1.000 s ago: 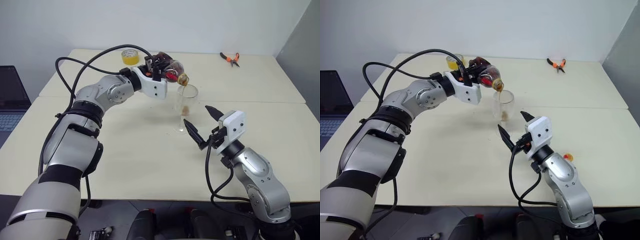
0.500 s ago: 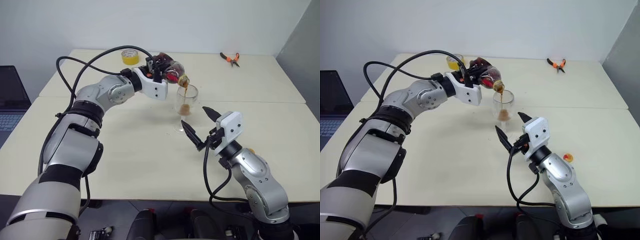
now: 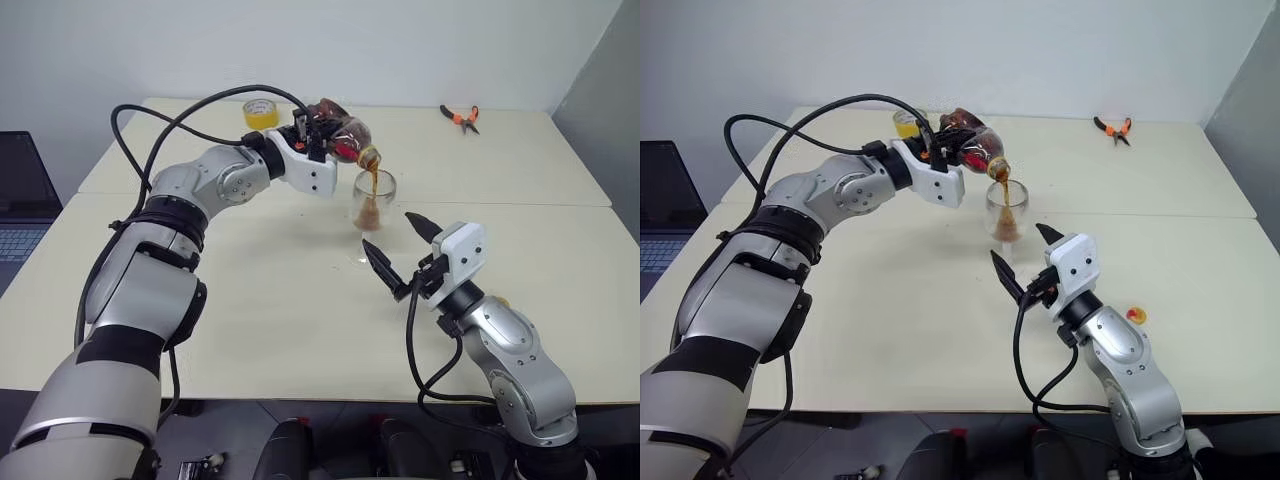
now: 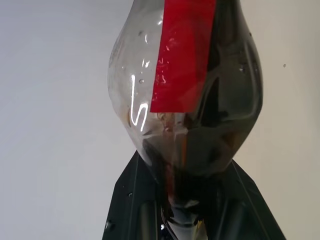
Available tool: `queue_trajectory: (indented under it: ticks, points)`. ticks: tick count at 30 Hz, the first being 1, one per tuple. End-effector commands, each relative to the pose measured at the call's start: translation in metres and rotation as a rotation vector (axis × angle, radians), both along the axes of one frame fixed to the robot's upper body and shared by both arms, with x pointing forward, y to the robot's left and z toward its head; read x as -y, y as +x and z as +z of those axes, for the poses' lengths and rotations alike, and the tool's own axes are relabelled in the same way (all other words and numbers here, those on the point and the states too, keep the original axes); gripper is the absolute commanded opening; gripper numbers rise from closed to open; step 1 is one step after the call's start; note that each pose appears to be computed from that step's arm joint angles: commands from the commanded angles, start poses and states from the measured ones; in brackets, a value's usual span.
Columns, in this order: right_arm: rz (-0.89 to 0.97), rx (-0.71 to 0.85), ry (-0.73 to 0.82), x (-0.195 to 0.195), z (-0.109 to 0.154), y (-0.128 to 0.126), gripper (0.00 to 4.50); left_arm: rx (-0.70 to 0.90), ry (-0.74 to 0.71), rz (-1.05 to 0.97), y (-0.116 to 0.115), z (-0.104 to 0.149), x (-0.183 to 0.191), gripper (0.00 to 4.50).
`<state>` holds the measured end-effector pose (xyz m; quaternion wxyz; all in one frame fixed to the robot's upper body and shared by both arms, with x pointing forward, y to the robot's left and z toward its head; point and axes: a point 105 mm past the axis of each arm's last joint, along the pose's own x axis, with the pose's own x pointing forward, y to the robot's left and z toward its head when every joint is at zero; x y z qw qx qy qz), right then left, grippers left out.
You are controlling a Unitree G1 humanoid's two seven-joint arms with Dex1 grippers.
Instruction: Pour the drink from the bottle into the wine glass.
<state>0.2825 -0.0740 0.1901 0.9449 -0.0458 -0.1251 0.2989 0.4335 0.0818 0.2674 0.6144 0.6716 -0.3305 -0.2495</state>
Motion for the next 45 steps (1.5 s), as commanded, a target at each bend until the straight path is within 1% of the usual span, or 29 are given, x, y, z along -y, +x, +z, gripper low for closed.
queue_trajectory:
  ticks: [1, 14, 32, 45]
  points:
    - [0.004, 0.063, 0.021, 0.0005, 0.0156, -0.0046, 4.5, 0.082, -0.028, -0.01, -0.0028, 0.029, 0.0005, 0.63]
    - [0.009, 0.065, 0.029, -0.0001, 0.017, -0.0055, 4.5, 0.097, -0.019, 0.001, -0.0017, 0.0317, -0.001, 0.63]
    - [0.018, 0.057, 0.024, 0.0004, 0.0165, -0.006, 4.5, 0.092, -0.016, 0.035, 0.0026, 0.0268, -0.0077, 0.63]
    - [0.027, 0.058, 0.02, -0.0004, 0.0175, -0.0063, 4.5, 0.091, -0.034, 0.027, 0.0021, 0.0247, -0.0059, 0.63]
